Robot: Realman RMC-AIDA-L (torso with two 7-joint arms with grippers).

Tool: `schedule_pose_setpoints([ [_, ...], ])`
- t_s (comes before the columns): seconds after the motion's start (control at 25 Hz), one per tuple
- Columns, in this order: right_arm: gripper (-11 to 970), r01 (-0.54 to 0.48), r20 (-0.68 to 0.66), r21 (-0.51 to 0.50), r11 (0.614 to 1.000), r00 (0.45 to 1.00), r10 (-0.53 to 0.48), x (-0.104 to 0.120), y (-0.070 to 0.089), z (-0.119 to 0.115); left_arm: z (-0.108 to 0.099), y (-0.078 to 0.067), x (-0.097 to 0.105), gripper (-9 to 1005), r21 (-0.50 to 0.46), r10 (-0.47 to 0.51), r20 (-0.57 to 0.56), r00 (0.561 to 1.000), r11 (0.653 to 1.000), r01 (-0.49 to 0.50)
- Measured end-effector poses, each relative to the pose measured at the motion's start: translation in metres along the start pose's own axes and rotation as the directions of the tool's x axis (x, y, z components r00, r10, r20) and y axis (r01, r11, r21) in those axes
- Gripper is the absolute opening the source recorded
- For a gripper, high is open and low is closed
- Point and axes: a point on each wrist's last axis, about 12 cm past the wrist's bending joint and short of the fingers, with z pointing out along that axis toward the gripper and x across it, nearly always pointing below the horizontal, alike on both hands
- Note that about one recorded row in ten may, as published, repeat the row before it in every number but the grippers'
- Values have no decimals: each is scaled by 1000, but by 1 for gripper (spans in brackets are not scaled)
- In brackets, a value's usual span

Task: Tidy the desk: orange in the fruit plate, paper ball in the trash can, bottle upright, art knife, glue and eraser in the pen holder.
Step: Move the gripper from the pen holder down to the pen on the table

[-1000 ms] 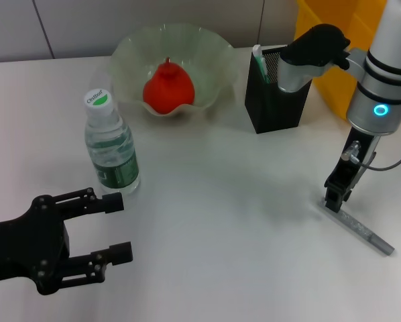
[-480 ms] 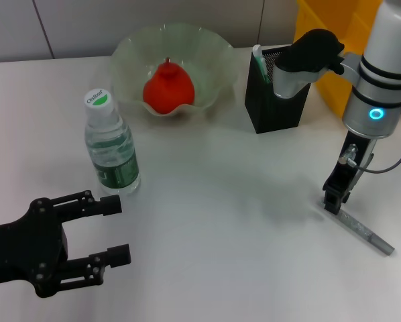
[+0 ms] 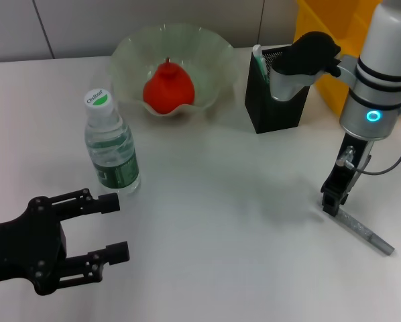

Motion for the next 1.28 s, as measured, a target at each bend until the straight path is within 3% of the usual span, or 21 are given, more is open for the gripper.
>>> schedule_pose_setpoints([
  [1.28,255,-2,-18,13,1000,1000,2,0,2,7,-1,-2,3,725,-4,-12,11,1000,1000,12],
])
